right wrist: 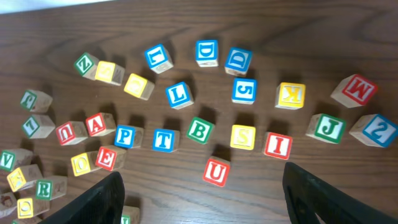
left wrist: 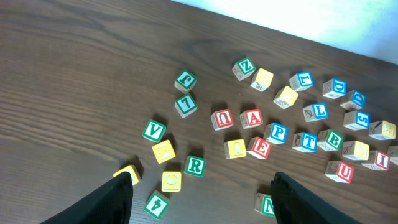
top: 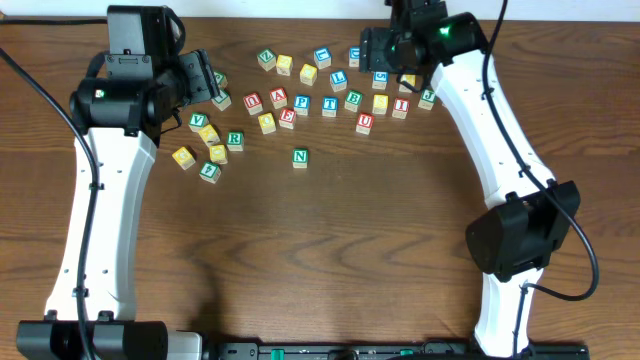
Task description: Spell out NEURIPS
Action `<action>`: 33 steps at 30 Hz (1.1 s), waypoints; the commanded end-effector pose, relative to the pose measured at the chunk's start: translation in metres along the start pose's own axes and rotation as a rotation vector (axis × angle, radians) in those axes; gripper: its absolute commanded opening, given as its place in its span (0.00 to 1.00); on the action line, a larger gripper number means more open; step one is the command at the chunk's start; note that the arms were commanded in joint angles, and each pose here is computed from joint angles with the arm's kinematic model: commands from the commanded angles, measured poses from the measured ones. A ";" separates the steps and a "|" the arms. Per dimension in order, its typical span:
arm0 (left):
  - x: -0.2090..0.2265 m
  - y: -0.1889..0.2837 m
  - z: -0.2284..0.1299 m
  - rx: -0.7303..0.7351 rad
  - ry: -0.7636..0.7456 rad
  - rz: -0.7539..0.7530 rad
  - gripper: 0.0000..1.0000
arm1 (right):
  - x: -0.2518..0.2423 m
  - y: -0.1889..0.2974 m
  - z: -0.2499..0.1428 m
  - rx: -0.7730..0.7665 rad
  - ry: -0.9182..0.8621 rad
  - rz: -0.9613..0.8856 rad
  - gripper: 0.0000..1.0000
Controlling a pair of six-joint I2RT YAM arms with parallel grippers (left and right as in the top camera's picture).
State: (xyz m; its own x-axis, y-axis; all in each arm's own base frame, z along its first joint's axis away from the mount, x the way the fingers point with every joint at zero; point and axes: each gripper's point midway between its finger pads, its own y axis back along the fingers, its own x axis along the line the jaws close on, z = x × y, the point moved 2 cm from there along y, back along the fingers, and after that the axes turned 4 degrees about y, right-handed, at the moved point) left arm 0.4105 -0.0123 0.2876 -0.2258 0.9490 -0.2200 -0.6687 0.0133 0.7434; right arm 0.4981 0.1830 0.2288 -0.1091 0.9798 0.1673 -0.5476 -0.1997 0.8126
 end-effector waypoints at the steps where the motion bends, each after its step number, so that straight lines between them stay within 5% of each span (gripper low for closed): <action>1: 0.004 -0.003 0.000 0.004 -0.010 0.018 0.70 | 0.006 0.000 -0.003 -0.005 -0.001 -0.014 0.76; 33: 0.011 -0.036 -0.021 0.118 -0.012 0.057 0.70 | 0.017 -0.005 -0.010 0.007 0.022 -0.016 0.79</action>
State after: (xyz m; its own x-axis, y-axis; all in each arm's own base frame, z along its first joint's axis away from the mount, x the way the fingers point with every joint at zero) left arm 0.4176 -0.0126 0.2519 -0.2483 0.9498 -0.1905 -0.5832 0.0104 0.8123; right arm 0.4921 0.1999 0.2258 -0.1322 0.9799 0.1496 -0.5470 -0.1980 0.8134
